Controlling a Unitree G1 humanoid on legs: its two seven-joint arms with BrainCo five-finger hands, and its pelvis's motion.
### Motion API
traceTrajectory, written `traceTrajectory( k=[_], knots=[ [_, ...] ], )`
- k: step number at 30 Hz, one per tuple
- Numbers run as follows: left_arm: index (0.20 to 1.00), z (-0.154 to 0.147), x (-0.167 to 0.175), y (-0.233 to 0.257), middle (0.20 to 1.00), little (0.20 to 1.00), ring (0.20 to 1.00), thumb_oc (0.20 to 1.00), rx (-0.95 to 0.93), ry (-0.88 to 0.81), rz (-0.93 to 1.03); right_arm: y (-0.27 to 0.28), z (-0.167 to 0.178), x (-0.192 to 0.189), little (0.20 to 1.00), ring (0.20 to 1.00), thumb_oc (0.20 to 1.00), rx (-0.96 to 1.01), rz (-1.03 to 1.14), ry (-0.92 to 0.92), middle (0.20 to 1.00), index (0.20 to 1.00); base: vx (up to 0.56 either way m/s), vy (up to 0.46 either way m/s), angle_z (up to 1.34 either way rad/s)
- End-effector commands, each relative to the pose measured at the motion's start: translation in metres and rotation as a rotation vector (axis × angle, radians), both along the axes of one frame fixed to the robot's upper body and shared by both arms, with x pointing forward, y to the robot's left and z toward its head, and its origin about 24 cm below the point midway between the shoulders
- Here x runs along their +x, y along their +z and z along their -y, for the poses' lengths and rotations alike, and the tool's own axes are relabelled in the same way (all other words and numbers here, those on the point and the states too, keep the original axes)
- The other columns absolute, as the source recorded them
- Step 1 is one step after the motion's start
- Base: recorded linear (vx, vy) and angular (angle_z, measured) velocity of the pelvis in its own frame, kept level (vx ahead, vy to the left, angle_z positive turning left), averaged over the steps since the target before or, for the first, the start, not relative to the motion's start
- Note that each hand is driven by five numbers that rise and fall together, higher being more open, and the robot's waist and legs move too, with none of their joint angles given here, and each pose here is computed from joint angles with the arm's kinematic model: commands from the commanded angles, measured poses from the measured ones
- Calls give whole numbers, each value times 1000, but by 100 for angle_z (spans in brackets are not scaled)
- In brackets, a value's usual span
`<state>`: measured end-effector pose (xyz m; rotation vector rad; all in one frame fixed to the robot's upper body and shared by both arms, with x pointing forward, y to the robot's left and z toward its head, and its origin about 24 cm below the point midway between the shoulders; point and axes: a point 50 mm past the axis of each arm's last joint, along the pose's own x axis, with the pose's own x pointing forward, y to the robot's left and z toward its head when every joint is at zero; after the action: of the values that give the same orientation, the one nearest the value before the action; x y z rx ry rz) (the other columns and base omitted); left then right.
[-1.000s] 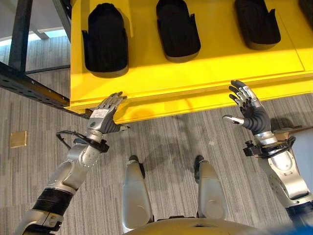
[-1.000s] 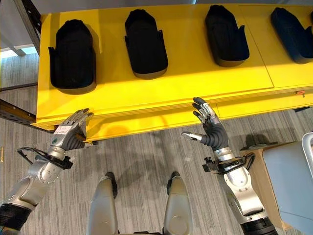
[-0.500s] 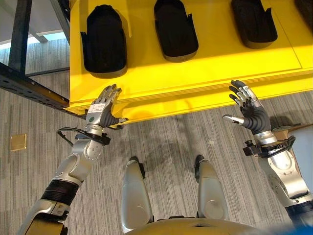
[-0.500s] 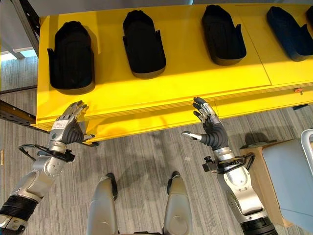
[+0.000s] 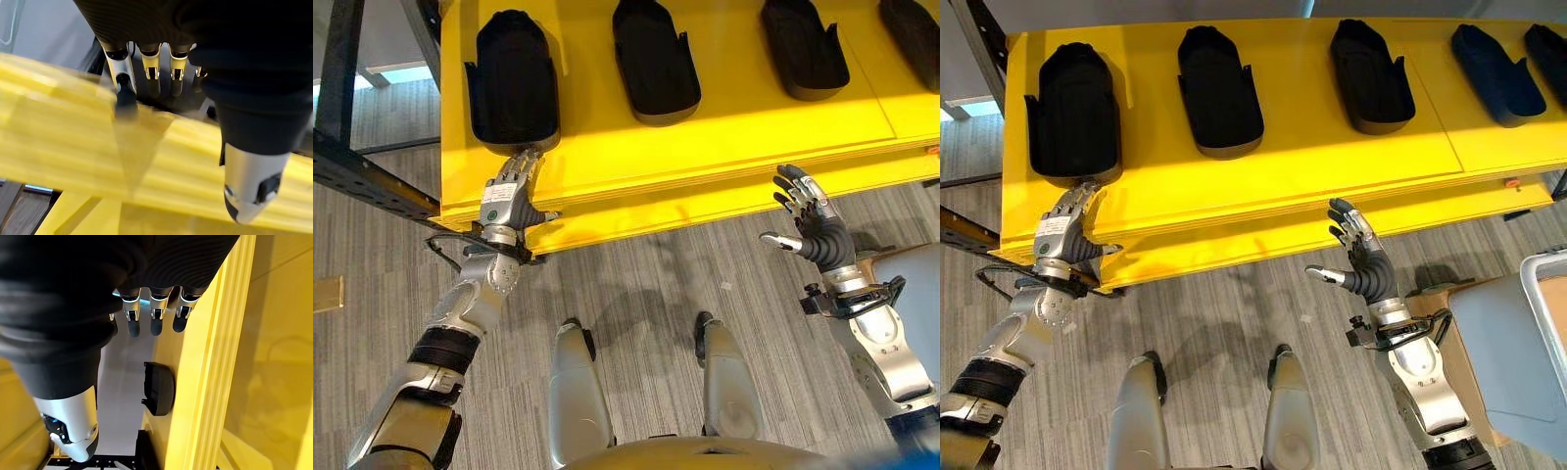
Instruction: Move parts from the plastic box to the shelf.
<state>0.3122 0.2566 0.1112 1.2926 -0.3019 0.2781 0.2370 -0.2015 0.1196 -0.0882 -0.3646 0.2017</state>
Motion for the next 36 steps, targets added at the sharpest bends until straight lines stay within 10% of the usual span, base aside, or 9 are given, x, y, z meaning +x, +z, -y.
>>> traceTrajectory(
  k=[1, 21, 31, 36],
  knots=[
    [1000, 2, 3, -23, 1000, 1000, 1000, 1000, -9, 19, -97, 15, -2, -2, 1000, 1000, 1000, 25, 99, 15, 1000, 1000, 0, 0, 0],
    [1000, 7, 11, -11, 1000, 1000, 1000, 1000, -81, 3, -43, 14, -3, -6, 1000, 1000, 1000, 18, 93, 17, 1000, 1000, 3, 2, -2],
    [1000, 30, -48, -21, 1000, 1000, 1000, 1000, -438, -307, -124, 18, -2, -3, 1000, 1000, 1000, 52, 121, 4, 1000, 1000, 5, -16, 3],
    [1000, 36, -84, -27, 1000, 1000, 1000, 1000, -968, -503, -236, 17, -4, -4, 1000, 1000, 1000, 60, 120, 28, 1000, 1000, 54, -80, 11]
  ],
)
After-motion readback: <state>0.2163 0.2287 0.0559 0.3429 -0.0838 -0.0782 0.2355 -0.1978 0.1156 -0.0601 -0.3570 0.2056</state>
